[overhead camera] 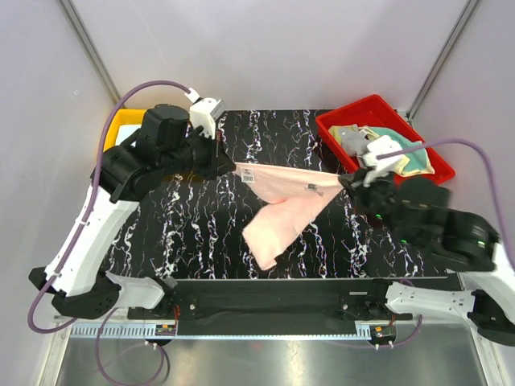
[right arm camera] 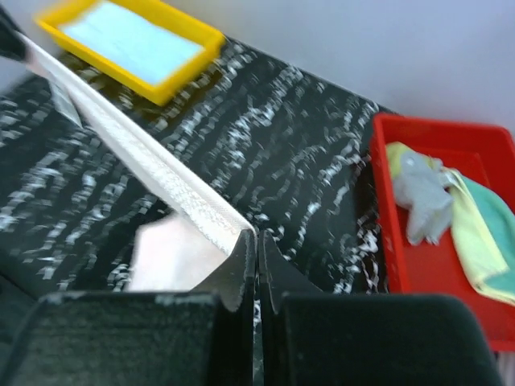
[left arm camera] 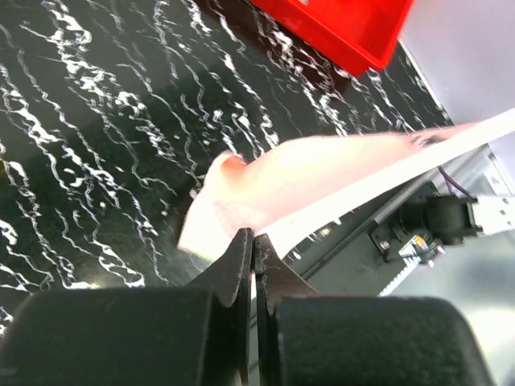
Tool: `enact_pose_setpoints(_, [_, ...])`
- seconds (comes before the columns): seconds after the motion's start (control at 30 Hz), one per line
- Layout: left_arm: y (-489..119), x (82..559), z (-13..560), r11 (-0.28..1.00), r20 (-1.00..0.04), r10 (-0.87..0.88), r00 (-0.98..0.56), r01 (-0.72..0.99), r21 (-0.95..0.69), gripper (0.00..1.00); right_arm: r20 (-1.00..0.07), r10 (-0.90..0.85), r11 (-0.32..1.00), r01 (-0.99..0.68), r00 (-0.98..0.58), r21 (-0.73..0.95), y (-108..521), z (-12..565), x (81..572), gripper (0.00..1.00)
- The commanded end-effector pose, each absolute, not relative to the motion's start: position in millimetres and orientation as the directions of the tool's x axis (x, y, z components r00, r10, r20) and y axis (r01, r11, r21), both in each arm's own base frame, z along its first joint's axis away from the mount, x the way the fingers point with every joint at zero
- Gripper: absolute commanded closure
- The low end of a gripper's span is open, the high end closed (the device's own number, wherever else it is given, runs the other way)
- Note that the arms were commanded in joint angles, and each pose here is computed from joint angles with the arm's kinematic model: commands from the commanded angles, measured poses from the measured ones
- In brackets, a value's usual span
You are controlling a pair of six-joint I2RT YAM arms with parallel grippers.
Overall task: Fold and stack the towels
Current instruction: Flatten out the crumpled towel
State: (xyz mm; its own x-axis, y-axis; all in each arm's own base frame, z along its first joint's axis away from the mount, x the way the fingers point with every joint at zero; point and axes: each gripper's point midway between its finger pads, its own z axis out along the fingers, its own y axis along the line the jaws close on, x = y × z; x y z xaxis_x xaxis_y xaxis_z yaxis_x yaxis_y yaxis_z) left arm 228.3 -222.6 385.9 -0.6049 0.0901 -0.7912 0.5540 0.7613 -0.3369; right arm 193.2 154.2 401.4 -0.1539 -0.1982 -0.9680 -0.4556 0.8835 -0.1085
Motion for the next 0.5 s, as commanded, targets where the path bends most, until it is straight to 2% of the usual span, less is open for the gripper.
enact_pose_setpoints(0.0, [-207,210,423,0.772,-0.842,0.034,-0.538,0.549,-0.320,1.00,-0.978,-0.183,0.799,-0.596,-0.104,-0.086,145,423,163,1.00])
enact_pose_setpoints(0.13, [-211,190,449,0.717,-0.866,0.014,-0.500,0.609,-0.340,1.00,-0.991,-0.111,0.657,-0.754,-0.075,-0.016,165,437,132,1.00])
enact_pose_setpoints(0.27, [-199,186,462,0.735,-0.884,0.000,-0.467,0.599,-0.317,1.00,-0.998,-0.057,0.576,-0.817,-0.040,0.000,176,455,117,1.00])
enact_pose_setpoints(0.47, [-188,175,483,0.731,-0.897,-0.032,-0.440,0.602,-0.321,1.00,-0.994,-0.105,0.498,-0.867,-0.024,-0.032,190,465,109,1.00])
